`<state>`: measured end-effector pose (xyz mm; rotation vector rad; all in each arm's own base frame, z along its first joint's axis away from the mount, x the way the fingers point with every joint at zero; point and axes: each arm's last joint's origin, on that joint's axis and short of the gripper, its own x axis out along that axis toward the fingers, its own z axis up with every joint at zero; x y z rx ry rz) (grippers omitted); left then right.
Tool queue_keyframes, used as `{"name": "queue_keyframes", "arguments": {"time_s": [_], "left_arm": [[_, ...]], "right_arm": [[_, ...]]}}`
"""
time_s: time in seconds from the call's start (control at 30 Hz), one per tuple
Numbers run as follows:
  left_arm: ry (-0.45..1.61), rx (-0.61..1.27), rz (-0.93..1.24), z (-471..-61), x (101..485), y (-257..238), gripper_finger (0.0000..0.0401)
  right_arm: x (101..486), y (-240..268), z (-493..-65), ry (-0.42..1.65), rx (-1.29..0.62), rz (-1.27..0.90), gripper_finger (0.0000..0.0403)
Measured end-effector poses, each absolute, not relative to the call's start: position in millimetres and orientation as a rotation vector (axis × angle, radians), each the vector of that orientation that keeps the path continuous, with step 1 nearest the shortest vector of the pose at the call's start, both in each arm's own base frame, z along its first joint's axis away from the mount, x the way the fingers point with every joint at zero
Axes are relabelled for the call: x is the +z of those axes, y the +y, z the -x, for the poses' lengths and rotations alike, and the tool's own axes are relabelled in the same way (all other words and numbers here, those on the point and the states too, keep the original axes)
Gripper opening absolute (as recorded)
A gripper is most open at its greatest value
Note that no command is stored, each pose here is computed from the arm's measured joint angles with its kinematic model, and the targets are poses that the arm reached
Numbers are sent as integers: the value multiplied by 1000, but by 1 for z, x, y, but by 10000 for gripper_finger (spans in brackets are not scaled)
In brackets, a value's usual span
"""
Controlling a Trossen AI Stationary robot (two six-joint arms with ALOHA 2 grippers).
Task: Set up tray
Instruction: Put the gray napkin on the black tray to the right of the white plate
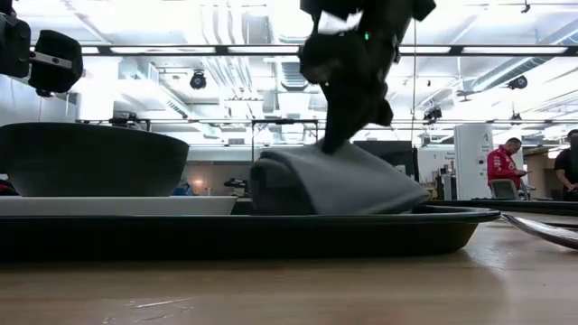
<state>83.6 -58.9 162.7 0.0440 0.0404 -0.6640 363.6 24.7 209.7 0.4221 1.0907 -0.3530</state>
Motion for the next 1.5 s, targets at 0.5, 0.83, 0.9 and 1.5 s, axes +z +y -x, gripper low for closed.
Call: {"name": "queue_keyframes", "arguments": {"time_s": [0.5, 0.83, 0.9, 1.5], "left_arm": [[40, -663, -44, -84, 163, -59, 96], [40, -664, -44, -84, 163, -59, 96], [41, -664, -44, -84, 163, -59, 96], [40, -664, -44, -84, 163, -59, 96]], "right_arm": [[212, 24, -359, 1167, -259, -594, 8], [208, 24, -349, 1262, -326, -595, 8], [209, 22, -353, 1222, -319, -593, 8], [210, 45, -356, 1202, -196, -616, 9]]}}
